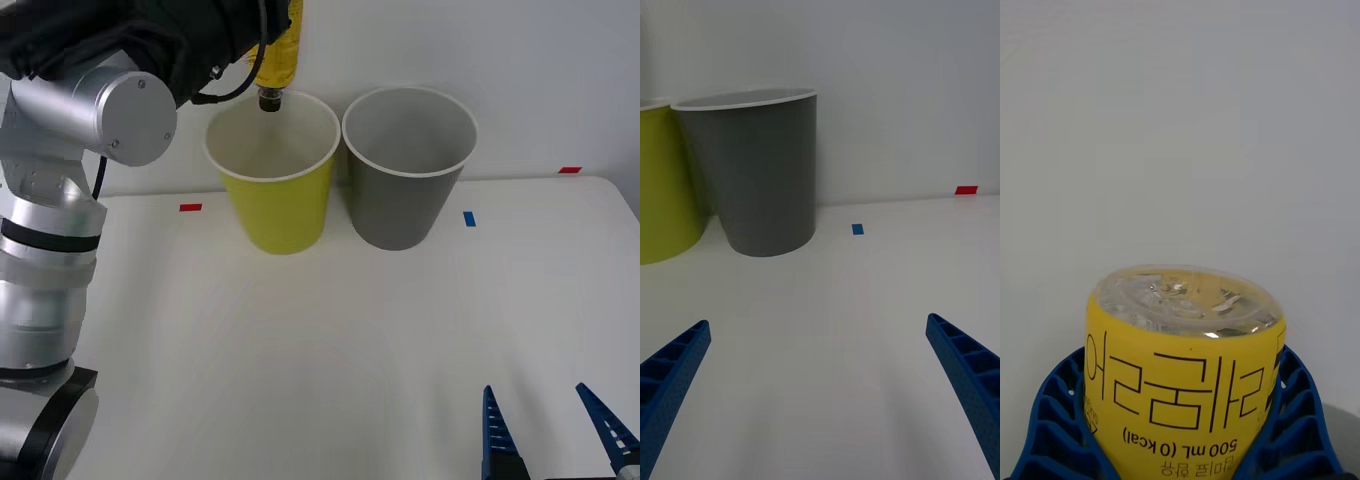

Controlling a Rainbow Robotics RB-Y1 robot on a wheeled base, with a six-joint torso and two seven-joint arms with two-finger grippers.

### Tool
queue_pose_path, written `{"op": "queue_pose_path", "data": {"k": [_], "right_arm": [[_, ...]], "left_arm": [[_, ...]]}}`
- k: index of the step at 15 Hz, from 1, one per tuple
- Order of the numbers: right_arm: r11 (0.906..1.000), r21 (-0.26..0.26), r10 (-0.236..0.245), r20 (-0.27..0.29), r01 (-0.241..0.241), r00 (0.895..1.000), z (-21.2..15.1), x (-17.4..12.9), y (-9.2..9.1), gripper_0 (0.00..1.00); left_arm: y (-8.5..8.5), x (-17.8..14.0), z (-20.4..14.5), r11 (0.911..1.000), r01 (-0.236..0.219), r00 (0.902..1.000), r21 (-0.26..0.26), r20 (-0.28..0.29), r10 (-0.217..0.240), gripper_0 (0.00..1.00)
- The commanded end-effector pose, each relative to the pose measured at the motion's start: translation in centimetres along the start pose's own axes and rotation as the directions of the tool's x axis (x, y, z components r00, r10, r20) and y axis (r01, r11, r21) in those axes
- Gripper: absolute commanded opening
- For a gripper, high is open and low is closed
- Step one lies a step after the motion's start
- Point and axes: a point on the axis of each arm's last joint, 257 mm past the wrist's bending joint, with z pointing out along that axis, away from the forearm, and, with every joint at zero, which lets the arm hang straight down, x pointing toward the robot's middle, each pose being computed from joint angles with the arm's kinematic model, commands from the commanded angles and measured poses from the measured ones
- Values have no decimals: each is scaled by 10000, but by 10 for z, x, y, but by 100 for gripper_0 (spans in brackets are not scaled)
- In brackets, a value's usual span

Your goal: Put cans in the gray bin and PET bottles in the light green bin.

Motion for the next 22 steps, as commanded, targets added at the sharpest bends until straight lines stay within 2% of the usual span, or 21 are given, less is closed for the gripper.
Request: {"op": "queue_pose_path", "data": {"k": [1, 8, 15, 17, 22], "right_arm": [[10000, 0, 0, 0, 0, 10000, 0, 0, 0, 100], [10000, 0, 0, 0, 0, 10000, 0, 0, 0, 100], [10000, 0, 0, 0, 0, 10000, 0, 0, 0, 100], [10000, 0, 0, 0, 0, 10000, 0, 0, 0, 100], [10000, 0, 0, 0, 0, 10000, 0, 0, 0, 100]], "left_arm": [[2, 5, 3, 9998, -193, 9998, -53, 13, 193, 0], [-3, 12, 7, 9996, -288, 9996, 32, 35, 288, 0], [-11, 20, 14, 9999, -103, 9997, 128, 205, 101, 0], [-11, 20, 14, 9998, -147, 9997, 120, 202, 145, 100], [-3, 20, 12, 9990, -440, 9989, 26, 145, 439, 100]]}}
